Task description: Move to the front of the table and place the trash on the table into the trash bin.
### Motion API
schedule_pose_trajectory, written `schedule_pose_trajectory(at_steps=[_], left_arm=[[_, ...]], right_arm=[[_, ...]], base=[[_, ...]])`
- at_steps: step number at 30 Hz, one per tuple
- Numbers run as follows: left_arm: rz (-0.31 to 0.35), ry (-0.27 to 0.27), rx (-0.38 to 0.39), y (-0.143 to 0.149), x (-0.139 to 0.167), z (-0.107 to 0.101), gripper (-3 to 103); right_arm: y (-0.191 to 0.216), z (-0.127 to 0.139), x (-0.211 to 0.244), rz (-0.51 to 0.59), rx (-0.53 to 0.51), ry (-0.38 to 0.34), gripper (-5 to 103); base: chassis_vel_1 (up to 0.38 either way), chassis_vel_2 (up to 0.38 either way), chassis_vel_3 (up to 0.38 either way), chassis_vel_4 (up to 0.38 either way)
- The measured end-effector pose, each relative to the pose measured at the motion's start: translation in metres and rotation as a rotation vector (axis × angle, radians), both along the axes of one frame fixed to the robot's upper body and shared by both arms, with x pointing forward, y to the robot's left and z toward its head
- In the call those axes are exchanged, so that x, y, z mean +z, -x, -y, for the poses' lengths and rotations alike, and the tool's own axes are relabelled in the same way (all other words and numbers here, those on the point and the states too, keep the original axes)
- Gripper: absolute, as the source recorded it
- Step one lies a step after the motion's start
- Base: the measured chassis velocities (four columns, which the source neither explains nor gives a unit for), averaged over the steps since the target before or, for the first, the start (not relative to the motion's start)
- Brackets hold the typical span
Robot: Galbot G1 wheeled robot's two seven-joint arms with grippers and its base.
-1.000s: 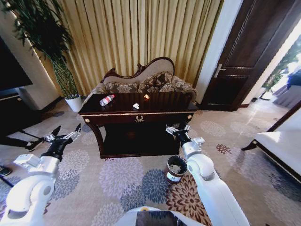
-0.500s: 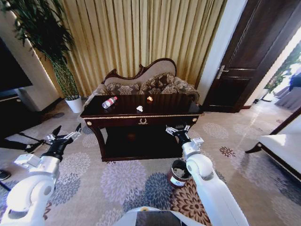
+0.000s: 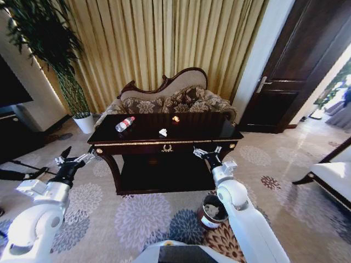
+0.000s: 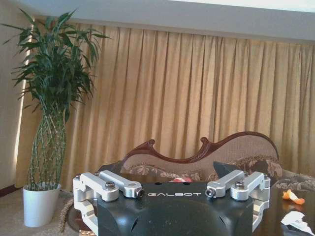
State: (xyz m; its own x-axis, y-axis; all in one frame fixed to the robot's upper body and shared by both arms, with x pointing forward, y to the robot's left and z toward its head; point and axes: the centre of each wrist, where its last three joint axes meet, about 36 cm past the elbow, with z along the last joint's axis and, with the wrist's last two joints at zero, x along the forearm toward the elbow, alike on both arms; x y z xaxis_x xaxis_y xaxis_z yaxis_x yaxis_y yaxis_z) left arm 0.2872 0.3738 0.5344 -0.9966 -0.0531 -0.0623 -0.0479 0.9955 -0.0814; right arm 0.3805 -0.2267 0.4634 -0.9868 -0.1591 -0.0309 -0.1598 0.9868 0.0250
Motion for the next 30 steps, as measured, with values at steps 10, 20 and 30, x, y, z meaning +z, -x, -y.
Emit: schedule_pose_trajectory(at_steps=[10,20,30], left_arm=[[-0.003,0.004,0.004,0.000,-0.002,-0.001,100],[0.009,-0.007,0.008,0.001,0.005,-0.001,100],[0.008,-0.004,0.000,0.000,0.005,0.002,100]], right_arm=[[0.001,-0.002,-0.001,-0.001,0.001,0.008,100],[-0.004,0.003,0.012,0.025,0.017,0.007,100],[-0.005,0.000,0.015,0.026,0.023,-0.001,100]], base=[[-0.014,0.010,0.009,-0.011],[0.000,0.000,0.000,0.000],[0.000,0.000,0.000,0.000]])
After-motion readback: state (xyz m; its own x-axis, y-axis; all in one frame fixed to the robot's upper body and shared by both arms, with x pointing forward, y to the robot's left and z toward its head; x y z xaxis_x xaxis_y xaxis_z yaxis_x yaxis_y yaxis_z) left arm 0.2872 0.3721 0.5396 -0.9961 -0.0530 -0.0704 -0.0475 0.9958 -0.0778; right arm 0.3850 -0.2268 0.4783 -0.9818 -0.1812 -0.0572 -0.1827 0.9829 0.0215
